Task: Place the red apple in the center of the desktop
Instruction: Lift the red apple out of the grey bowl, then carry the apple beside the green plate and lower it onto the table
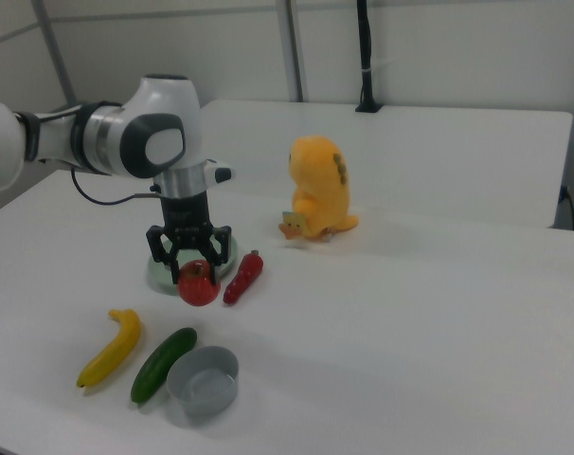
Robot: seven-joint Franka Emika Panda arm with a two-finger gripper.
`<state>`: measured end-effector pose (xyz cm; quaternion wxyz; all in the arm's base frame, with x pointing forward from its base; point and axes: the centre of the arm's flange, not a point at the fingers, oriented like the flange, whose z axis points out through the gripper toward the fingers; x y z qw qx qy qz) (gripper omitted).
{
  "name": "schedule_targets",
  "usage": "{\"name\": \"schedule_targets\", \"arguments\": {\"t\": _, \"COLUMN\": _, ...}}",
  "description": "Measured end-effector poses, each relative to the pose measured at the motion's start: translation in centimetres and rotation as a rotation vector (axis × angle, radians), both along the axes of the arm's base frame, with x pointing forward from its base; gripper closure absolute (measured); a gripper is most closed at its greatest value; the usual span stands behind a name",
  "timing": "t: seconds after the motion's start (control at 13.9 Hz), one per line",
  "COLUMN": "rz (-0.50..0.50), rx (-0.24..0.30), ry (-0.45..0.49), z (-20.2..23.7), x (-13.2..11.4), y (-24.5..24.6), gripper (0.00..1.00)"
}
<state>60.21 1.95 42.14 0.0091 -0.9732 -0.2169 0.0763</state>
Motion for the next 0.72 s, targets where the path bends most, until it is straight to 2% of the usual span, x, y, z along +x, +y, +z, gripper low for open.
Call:
{"name": "schedule_targets", "arguments": {"t": 0.29, "rz": -0.03, "rx": -0.007, "ry": -0.047, "z": -3.9, "x": 1.9, "y": 2.4, "gripper": 0.31}}
{"name": "schedule_targets", "arguments": {"t": 0.72, "rz": -0.028, "rx": -0.008, "ry": -0.072, "z": -7.4, "x": 3.1, "y": 3.7, "gripper": 0.31}}
